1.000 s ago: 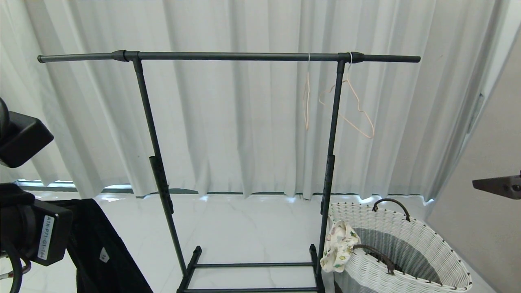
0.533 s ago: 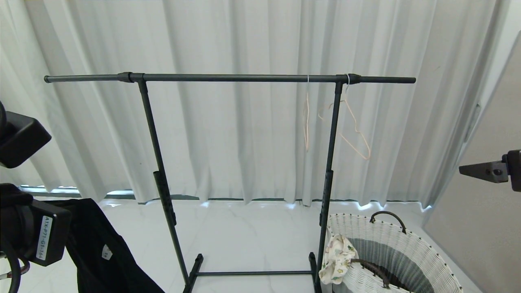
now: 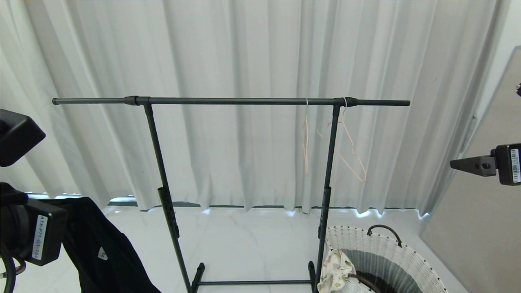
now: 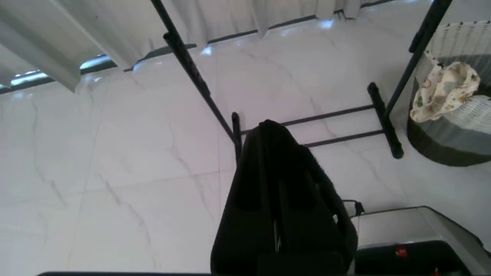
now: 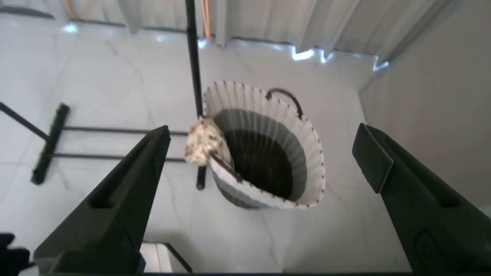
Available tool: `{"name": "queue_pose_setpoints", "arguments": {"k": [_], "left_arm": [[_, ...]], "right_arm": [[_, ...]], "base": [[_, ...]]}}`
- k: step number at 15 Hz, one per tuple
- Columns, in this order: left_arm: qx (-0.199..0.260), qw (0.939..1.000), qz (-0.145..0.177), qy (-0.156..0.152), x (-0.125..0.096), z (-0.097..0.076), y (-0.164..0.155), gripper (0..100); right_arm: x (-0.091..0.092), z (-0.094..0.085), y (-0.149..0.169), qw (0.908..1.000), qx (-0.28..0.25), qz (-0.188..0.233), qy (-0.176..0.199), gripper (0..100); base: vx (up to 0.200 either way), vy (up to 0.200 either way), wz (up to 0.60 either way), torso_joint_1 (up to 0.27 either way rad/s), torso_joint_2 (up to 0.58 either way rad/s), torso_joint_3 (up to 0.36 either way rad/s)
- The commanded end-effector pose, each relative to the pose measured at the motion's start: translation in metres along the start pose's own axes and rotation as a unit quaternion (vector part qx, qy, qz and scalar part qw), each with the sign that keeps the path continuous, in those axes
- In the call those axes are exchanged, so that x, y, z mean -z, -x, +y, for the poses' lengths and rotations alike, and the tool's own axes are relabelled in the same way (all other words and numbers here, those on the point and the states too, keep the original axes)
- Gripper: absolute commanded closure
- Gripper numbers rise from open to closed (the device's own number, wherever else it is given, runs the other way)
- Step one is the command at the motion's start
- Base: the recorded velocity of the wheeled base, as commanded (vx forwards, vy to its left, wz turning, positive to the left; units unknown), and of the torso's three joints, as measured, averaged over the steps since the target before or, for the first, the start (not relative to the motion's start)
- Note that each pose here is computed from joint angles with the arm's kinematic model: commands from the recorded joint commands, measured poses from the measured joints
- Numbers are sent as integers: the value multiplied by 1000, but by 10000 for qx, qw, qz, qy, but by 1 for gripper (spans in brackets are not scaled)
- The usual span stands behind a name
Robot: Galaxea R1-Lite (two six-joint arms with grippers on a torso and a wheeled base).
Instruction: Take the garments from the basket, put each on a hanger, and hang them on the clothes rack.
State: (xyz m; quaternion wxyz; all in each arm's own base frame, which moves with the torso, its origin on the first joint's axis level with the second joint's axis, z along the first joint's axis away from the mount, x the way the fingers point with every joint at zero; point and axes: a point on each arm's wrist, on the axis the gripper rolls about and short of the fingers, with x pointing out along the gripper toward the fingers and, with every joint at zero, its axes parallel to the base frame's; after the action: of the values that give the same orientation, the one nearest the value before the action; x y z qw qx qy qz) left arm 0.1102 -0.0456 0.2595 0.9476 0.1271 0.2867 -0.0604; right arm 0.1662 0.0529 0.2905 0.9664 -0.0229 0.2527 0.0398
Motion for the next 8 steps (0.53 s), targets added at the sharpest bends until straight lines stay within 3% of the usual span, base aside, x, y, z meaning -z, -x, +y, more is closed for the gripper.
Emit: {"name": "queue_pose_setpoints", "arguments": {"k": [1,4,8], "left_arm": [[-5,10000,13,-4,0,0,-1,100],[65,10000,-10,-44,1,-1,1,100],[77,10000,-50,-40,1,-1,3,100]], "right_arm": [[2,1,-4,10000,-88,26,2,0],[-1,-4,-9,9985,-520,-159,93,0],[-3,-6,-20,9979,-592,-129,232,0]], "base": [[0,0,0,144,-305,-183],[200,0,0,50,-106,-61],[200,0,0,15,-10,-11]]}}
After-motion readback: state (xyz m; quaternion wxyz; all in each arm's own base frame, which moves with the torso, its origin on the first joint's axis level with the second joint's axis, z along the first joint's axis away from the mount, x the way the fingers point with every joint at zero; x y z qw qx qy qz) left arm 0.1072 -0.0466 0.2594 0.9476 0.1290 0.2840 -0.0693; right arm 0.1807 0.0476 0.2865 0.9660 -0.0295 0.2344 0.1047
